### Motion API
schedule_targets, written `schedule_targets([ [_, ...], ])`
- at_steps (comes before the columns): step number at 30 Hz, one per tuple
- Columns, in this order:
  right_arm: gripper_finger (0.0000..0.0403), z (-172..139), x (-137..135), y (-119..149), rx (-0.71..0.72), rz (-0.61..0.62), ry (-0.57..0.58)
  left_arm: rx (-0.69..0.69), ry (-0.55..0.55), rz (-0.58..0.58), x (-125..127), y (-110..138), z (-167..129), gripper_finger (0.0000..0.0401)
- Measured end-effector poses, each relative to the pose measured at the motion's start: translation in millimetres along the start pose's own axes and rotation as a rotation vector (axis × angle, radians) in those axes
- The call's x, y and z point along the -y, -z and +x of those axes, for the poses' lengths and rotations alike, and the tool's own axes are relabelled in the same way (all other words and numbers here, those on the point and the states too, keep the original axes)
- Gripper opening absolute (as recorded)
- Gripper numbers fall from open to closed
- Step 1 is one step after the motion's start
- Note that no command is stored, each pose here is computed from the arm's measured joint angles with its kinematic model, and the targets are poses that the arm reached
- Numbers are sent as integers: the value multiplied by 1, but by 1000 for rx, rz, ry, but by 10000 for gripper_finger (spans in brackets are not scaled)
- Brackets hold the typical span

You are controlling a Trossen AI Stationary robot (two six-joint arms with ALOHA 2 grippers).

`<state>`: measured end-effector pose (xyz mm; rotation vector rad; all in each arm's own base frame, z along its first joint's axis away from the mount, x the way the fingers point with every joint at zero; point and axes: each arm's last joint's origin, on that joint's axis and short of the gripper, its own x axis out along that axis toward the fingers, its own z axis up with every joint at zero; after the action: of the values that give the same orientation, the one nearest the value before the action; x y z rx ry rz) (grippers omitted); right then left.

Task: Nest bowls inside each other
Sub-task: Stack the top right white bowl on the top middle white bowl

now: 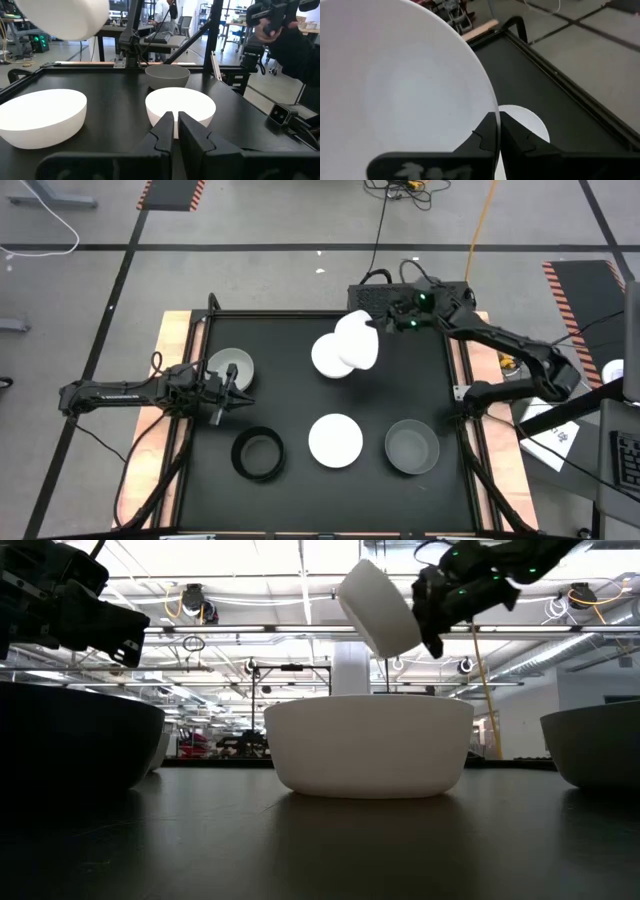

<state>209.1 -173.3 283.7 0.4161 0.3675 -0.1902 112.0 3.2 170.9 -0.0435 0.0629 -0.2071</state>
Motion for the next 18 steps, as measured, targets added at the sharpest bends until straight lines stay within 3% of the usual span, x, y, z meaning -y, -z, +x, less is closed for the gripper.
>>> schedule_targets([
  [14, 0, 49, 29, -30, -133, -30, 12, -6, 0, 20, 0, 1, 0, 26],
  [18, 0, 56, 35, -36, -217, -42, 108, -6, 0, 22, 0, 1, 0, 26],
])
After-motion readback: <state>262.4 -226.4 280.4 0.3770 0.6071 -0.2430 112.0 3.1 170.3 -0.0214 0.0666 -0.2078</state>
